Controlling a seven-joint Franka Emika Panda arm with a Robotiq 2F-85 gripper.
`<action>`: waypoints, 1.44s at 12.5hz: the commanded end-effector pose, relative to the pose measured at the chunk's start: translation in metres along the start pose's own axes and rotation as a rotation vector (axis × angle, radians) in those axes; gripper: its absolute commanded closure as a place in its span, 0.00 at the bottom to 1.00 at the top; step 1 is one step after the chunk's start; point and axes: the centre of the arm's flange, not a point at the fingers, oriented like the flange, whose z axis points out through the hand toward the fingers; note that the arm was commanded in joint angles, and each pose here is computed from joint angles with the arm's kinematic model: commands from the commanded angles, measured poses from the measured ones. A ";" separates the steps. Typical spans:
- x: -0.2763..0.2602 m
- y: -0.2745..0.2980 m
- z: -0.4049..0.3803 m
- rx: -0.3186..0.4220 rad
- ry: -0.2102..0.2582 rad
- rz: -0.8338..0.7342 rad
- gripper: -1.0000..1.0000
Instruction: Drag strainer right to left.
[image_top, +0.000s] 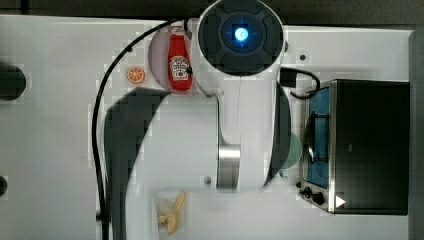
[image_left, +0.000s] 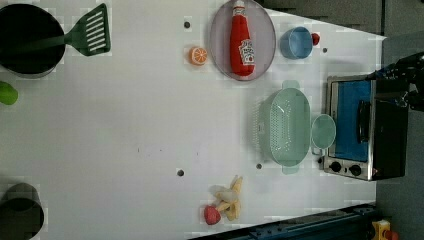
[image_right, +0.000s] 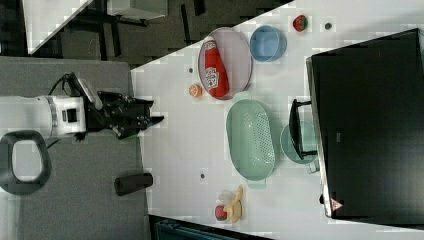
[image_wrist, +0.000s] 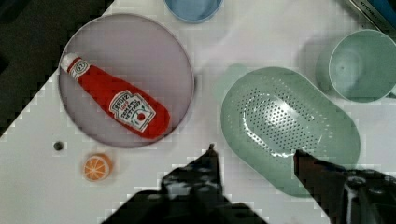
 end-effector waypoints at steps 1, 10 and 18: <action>-0.084 0.158 -0.066 -0.030 0.021 0.080 0.21; -0.070 0.130 0.073 -0.061 0.000 0.132 0.00; -0.060 0.074 0.249 -0.040 0.029 0.500 0.00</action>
